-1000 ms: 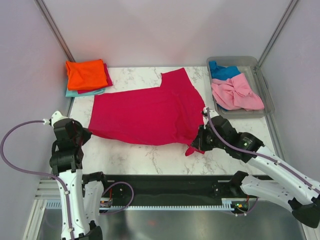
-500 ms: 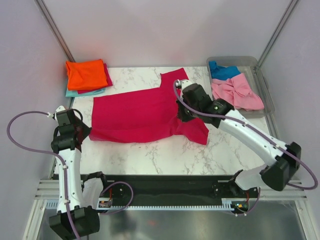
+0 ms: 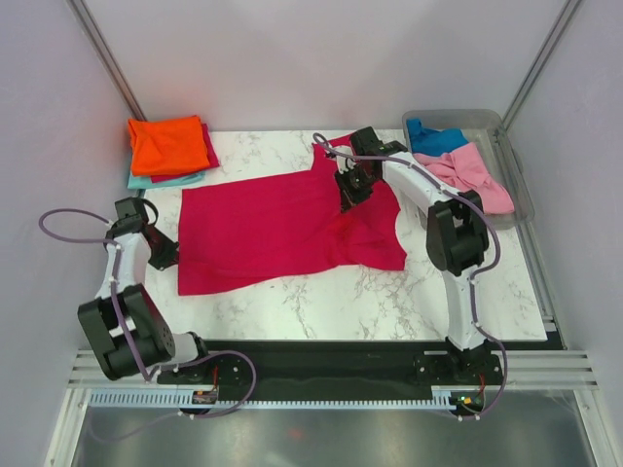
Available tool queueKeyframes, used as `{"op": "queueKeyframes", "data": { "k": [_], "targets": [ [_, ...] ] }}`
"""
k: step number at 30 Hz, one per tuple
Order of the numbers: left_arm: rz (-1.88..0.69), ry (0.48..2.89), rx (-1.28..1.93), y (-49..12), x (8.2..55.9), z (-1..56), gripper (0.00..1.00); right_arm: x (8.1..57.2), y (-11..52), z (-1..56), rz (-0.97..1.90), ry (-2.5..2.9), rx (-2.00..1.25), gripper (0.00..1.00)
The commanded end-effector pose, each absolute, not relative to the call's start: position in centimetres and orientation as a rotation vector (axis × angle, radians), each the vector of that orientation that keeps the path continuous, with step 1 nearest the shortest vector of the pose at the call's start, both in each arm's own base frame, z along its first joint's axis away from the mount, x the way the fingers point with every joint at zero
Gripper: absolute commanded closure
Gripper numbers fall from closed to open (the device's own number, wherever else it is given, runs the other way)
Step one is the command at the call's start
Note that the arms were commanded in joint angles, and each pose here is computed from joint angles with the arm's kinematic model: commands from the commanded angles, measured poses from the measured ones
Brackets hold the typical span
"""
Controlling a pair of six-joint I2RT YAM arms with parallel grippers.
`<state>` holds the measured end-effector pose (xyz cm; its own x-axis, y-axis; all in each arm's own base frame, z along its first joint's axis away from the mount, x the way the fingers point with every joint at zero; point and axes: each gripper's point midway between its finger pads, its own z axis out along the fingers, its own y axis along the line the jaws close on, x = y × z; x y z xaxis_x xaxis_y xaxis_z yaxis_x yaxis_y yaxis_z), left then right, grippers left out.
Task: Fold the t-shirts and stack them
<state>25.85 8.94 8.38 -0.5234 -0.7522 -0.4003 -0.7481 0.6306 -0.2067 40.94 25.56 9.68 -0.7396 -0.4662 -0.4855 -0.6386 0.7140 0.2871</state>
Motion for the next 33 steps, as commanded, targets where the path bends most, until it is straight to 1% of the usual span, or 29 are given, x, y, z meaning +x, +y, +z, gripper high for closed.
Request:
{"op": "queueKeyframes", "data": {
  "k": [1,2,3,4,5,6,7,8,9,10,11,12,13,14,15,16,17,19,20,22,23,24,25,26,28,29,31,33],
  "targets": [
    [-0.107,2.385,-1.113,9.1,29.4,8.7,0.98,43.4,24.5,10.2,0.545,2.519,-0.909,0.99],
    [-0.136,2.412,-1.092,8.9,29.8,8.4,0.98,44.3,23.4,9.1,0.481,2.549,-0.885,0.98],
    [-0.157,2.421,-1.071,8.8,30.4,8.5,0.98,45.5,23.1,9.7,0.428,2.535,-0.868,0.98],
    [-0.188,2.445,-1.061,8.5,30.7,8.0,0.93,46.0,22.5,9.5,0.384,2.553,-0.845,0.97],
    [-0.256,2.45,-1.028,7.8,31.1,8.2,0.89,47.4,21.0,9.7,0.27,2.556,-0.783,0.89],
    [-0.29,2.449,-1.004,7.3,31.4,8.4,0.83,48.1,20.2,10.0,0.214,2.567,-0.708,0.83],
    [-0.317,2.439,-0.978,6.9,31.6,8.7,0.63,48.8,19.5,10.3,0.165,2.565,-0.642,0.77],
    [-0.343,2.407,-0.936,6.5,31.9,9.7,0.53,49.5,18.2,11.2,0.119,2.555,-0.566,0.58],
    [-0.344,2.405,-0.912,6.0,31.7,9.9,0.47,49.7,17.4,11.8,0.071,2.552,-0.519,0.52],
    [-0.329,2.395,-0.889,5.9,31.7,10.3,0.35,50.2,16.9,12.5,0.054,2.529,-0.438,0.47],
    [-0.261,2.364,-0.868,6.4,31.4,11.3,0.31,50.1,16.3,13.0,0.033,2.517,-0.407,0.4],
    [-0.233,2.364,-0.87,6.4,31.0,11.4,0.28,49.4,15.7,14.2,0.019,2.5,-0.391,0.37],
    [-0.215,2.354,-0.874,6.5,30.8,11.6,0.22,49.4,15.3,15.1,-0.001,2.473,-0.329,0.33],
    [-0.188,2.344,-0.886,6.8,30.4,11.9,0.21,48.8,15.2,17.5,0.022,2.435,-0.259,0.31],
    [-0.163,2.346,-0.91,6.9,29.7,12.1,0.21,47.4,14.8,16.6,0.031,2.467,-0.242,0.31],
    [-0.137,2.343,-0.936,7.1,29.2,12.1,0.22,46.7,15.2,16.9,0.073,2.454,-0.226,0.31],
    [-0.126,2.326,-0.979,7.2,28.8,12.2,0.22,44.0,14.7,16.4,0.104,2.486,-0.155,0.3],
    [-0.16,2.295,-1.016,6.7,27.7,12.3,0.23,41.9,14.6,15.6,0.165,2.482,-0.081,0.27],
    [-0.222,2.273,-1.058,5.9,27.6,12.4,0.24,38.9,14.0,14.0,0.197,2.531,-0.015,0.27],
    [-0.296,2.232,-1.132,4.6,26.3,12.1,0.25,36.6,13.9,12.8,0.242,2.543,0.051,0.27],
    [-0.318,2.237,-1.177,3.9,25.2,10.9,0.26,34.0,13.3,11.6,0.268,2.569,0.125,0.27],
    [-0.338,2.222,-1.21,3.5,24.7,10.5,0.26,33.5,13.6,11.5,0.313,2.541,0.149,0.27],
    [-0.364,2.158,-1.243,3.1,24.2,11.1,0.26,32.7,13.4,11.2,0.33,2.528,0.187,0.27],
    [-0.355,2.16,-1.293,2.8,23.0,9.5,0.26,30.2,13.9,10.5,0.424,2.542,0.242,0.27],
    [-0.359,2.069,-1.318,2.8,22.5,10.4,0.25,29.0,14.1,10.2,0.492,2.513,0.301,0.27],
    [-0.347,2.043,-1.331,2.9,22.3,10.5,0.25,27.5,13.9,9.5,0.518,2.518,0.322,0.28],
    [-0.329,1.987,-1.367,3.3,21.8,10.8,0.25,26.8,14.0,9.3,0.559,2.486,0.367,0.28],
    [-0.319,1.999,-1.374,3.0,21.5,10.1,0.24,26.1,13.9,7.8,0.561,2.508,0.384,0.29]
  ]
}}
